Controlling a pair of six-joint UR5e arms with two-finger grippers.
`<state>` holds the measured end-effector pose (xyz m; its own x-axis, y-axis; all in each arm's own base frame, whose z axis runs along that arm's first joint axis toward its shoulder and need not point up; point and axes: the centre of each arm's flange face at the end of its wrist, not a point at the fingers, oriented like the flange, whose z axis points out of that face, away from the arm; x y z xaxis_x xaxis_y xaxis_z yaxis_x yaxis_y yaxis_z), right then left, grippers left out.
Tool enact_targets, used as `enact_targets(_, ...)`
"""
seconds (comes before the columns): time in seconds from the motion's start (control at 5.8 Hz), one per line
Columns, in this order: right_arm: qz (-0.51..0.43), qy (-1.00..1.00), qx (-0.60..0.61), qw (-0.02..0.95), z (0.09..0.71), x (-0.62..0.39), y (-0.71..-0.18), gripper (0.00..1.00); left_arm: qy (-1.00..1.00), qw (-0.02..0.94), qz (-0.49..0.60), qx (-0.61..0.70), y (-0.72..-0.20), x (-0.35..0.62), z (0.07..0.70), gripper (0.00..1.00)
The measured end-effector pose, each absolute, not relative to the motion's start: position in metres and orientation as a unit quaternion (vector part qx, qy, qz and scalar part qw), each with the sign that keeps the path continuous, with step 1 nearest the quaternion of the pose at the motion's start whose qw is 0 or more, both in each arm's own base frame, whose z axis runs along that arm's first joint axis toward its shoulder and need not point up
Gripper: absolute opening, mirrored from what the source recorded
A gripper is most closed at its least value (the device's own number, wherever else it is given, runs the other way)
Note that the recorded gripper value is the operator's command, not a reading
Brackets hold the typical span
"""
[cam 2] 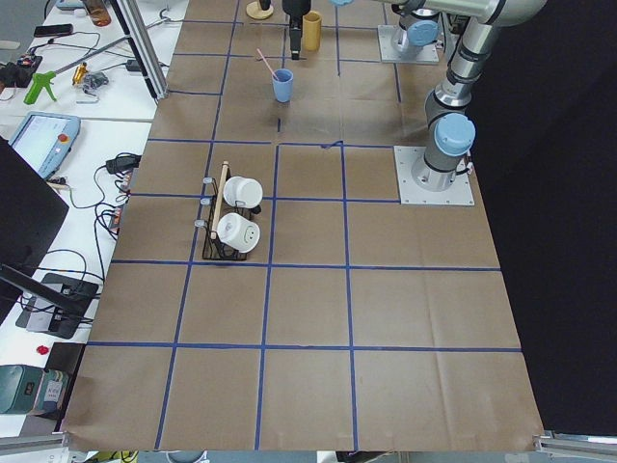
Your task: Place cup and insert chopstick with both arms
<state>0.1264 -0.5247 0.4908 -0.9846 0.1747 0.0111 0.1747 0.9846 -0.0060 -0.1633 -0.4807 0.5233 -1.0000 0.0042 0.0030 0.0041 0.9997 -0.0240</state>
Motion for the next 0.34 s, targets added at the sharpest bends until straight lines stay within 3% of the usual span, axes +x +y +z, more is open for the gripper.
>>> enact_targets(0.34, 0.002, -0.997, -0.081, 0.005, 0.49, 0.1296, -0.5237, 1.0, -1.0, 0.002, 0.012, -0.003, -0.4805, -0.1639, 0.5231, 0.99)
